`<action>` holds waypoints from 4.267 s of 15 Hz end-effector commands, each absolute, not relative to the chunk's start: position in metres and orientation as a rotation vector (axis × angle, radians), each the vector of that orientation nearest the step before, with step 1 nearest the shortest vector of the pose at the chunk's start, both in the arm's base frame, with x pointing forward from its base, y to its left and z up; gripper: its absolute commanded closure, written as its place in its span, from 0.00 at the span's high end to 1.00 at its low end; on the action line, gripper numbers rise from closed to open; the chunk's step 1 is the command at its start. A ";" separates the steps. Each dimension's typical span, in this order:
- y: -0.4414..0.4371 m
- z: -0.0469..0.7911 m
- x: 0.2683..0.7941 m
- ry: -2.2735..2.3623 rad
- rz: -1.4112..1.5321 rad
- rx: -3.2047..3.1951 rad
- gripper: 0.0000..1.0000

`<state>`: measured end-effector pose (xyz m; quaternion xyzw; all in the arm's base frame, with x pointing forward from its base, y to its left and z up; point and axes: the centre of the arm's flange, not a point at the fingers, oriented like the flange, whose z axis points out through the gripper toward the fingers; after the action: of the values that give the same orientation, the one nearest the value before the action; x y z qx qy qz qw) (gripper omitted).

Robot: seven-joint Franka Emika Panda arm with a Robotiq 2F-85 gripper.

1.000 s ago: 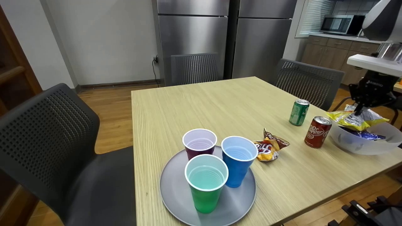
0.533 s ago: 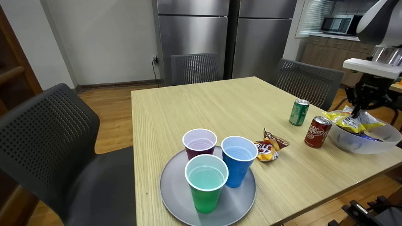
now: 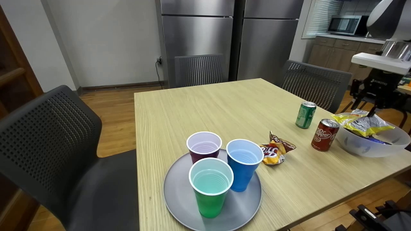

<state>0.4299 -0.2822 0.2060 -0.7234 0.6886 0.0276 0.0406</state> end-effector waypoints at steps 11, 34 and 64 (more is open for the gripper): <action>-0.181 0.273 0.428 1.625 -0.014 -2.614 1.00; 0.027 0.230 0.435 0.788 0.118 -3.007 1.00; 0.089 0.116 0.505 1.148 0.133 -2.943 1.00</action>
<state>0.4911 0.0838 0.1190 -0.9365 0.3482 0.0409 -0.0079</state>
